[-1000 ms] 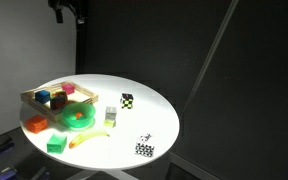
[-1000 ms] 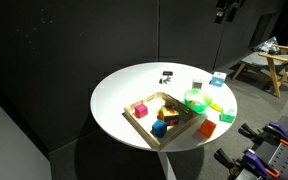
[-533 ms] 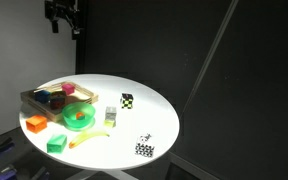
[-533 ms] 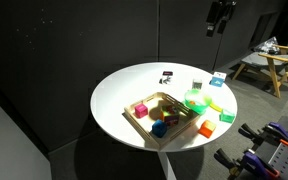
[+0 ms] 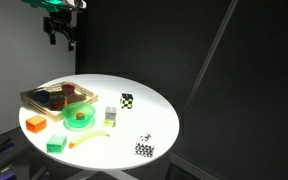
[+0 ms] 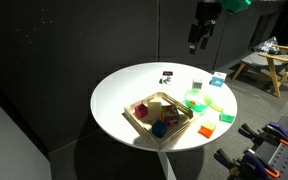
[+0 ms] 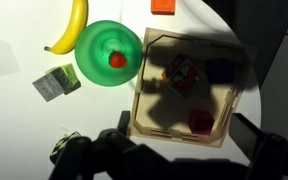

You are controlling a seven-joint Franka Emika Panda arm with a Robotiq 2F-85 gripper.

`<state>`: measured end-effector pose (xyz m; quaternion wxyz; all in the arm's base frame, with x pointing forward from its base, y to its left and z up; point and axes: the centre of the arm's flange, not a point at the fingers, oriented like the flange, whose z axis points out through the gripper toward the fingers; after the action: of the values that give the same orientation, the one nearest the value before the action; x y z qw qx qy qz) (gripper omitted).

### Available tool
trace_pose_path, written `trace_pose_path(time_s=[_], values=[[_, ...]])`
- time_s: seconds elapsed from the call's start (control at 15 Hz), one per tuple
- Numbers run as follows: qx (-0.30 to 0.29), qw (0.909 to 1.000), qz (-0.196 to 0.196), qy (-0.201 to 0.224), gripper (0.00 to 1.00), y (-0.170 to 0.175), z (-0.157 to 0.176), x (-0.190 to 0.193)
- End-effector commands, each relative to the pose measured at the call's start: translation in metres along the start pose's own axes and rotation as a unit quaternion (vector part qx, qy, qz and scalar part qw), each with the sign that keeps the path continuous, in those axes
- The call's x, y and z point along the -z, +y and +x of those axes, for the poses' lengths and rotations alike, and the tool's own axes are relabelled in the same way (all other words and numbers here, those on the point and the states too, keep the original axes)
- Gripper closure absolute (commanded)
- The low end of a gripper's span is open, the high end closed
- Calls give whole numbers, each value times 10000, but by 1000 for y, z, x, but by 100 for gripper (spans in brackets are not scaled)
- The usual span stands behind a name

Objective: Move the orange cube from the tray to the table

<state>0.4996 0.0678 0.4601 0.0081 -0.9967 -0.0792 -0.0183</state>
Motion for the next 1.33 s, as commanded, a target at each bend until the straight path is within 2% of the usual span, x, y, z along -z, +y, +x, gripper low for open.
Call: trace_pose_path(time_s=[0.0, 0.33, 0.8, 1.07, 1.27], values=[[-130, 9999, -46, -11, 0, -25, 21, -22], [-125, 9998, -8, -151, 0, -60, 31, -54], [-71, 9993, 58, -350, 0, -90, 31, -92], [-300, 9987, 59, -416, 0, -95, 33, -110], [-767, 9959, 57, -477, 0, -92, 37, -125]])
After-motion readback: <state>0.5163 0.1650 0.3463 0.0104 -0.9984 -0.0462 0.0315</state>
